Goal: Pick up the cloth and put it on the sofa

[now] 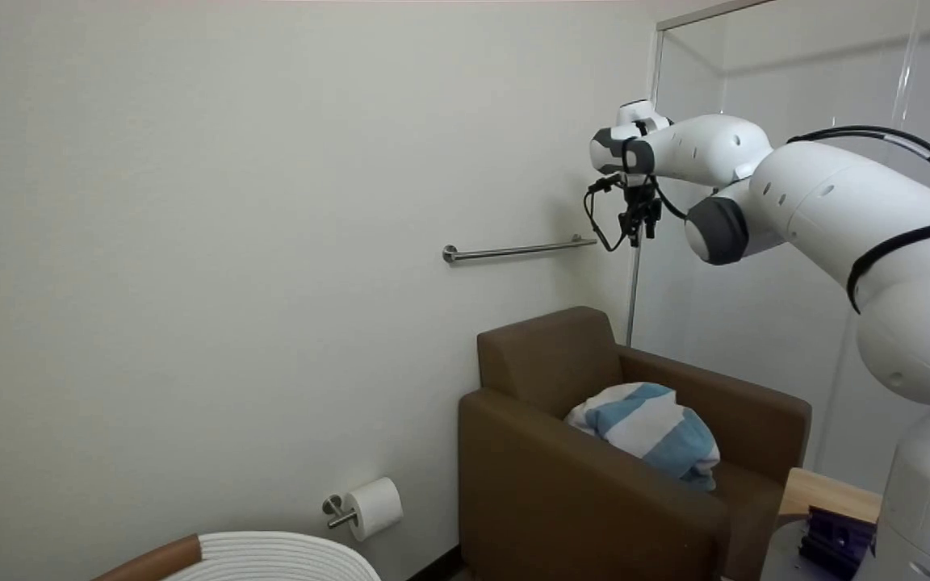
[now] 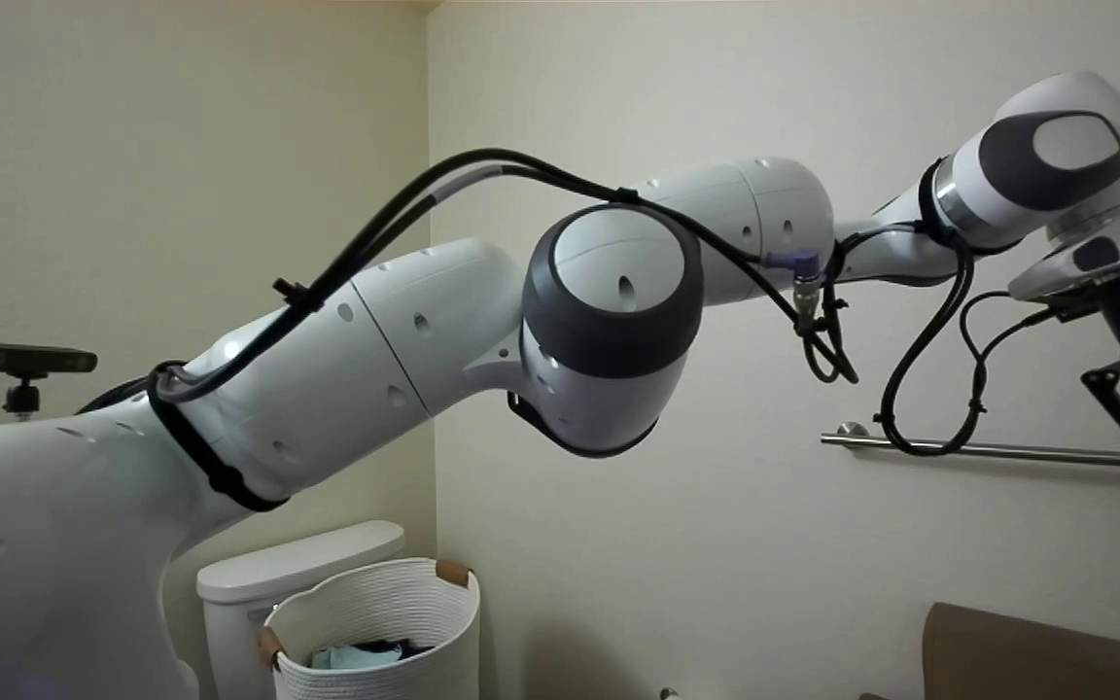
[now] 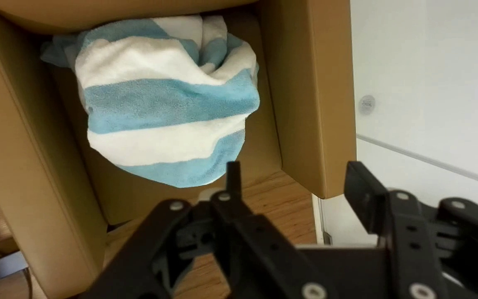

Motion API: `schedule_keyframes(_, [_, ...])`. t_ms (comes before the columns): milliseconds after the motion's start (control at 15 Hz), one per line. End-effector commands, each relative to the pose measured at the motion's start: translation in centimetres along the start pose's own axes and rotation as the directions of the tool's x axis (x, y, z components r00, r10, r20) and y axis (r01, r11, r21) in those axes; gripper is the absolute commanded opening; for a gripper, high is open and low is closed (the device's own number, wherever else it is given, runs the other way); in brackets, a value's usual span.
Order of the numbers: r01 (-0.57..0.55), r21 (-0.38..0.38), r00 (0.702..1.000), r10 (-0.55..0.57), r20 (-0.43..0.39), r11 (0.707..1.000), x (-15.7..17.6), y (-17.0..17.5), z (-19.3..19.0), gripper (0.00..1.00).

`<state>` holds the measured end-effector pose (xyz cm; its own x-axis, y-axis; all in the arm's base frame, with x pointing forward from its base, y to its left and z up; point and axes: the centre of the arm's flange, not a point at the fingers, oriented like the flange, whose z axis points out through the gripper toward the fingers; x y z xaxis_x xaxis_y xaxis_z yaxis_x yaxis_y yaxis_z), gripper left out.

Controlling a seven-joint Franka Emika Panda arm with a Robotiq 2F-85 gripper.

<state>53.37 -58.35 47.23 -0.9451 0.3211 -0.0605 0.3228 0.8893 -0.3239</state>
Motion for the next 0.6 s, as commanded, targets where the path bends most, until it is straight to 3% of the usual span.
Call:
schedule_keyframes(0, [0.032, -0.055, 0.999, -0.034, -0.04, 0.998, -2.6, 0.1, -1.3, 0.97])
schedule_keyframes(200, [0.102, -0.094, 0.988, -0.112, -0.103, 0.99, -2.5, 1.7, -2.3, 1.0])
schedule_keyframes(533, [0.131, -0.109, 0.981, -0.144, -0.128, 0.985, -1.5, 2.4, -5.1, 1.0])
